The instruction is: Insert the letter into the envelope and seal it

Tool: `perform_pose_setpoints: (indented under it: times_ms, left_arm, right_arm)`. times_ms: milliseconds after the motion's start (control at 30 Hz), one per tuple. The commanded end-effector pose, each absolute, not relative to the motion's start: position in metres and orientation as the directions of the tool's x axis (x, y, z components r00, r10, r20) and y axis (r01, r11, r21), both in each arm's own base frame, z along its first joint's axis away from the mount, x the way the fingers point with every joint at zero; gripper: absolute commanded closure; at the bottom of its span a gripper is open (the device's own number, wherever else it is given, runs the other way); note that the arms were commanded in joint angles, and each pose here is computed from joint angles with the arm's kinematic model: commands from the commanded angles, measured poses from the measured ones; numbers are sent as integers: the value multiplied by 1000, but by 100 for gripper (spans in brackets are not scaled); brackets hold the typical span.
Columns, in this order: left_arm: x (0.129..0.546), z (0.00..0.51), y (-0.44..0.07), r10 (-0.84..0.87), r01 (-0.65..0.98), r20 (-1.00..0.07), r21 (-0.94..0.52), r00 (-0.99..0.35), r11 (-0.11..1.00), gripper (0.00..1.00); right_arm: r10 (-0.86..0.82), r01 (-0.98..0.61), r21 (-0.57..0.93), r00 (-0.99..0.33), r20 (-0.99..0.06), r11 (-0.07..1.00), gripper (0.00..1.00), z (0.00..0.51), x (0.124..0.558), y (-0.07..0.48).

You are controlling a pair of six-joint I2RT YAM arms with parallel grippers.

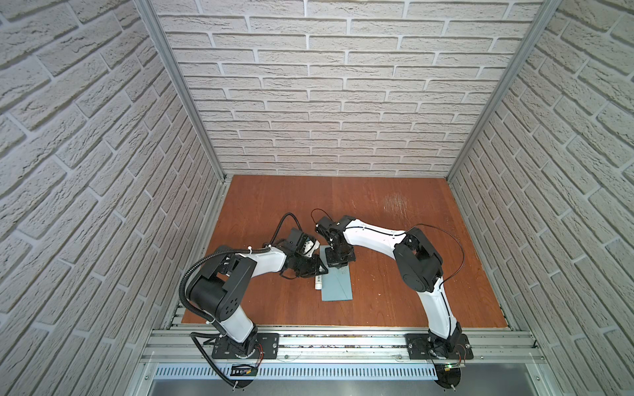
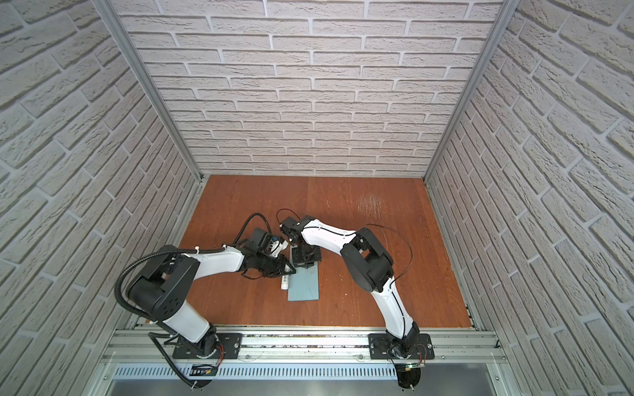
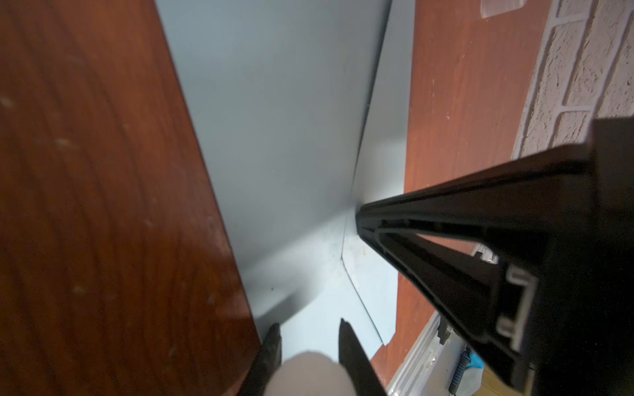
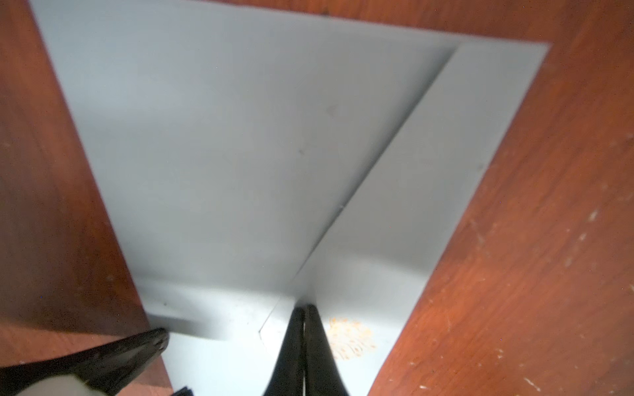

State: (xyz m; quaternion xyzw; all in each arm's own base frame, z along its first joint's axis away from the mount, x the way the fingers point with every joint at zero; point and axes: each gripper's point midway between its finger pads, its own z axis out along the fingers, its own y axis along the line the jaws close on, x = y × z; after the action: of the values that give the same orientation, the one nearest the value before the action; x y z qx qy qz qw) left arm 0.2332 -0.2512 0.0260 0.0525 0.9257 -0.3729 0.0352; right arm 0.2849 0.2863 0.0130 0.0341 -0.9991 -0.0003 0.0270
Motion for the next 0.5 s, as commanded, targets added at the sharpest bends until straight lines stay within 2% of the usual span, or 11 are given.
perform_pose_setpoints:
  times_ms: [0, 167, 267, 333, 467]
  left_arm:
    - [224, 16, -239, 72, 105, -78, -652, -994, 751, 100]
    - [225, 17, -239, 70, 105, -80, -654, -994, 749, 100]
    - [225, 17, -238, 70, 105, -79, -653, -994, 750, 100]
    - [225, 17, -239, 71, 107, -81, -654, -994, 749, 100]
    - [227, 19, -240, 70, 110, -86, -657, -994, 746, 100]
  right_arm:
    - [-77, -83, -28, -981, 177, 996, 94, -58, 256, 287]
    - [-76, -82, -27, -981, 178, 996, 83, -59, 256, 288]
    - [-74, -81, -31, -981, 179, 996, 81, -59, 256, 287]
    - [-74, -82, -34, -981, 178, 996, 82, -58, 256, 286]
    - [-75, -82, -33, -982, 172, 996, 95, -54, 256, 286]
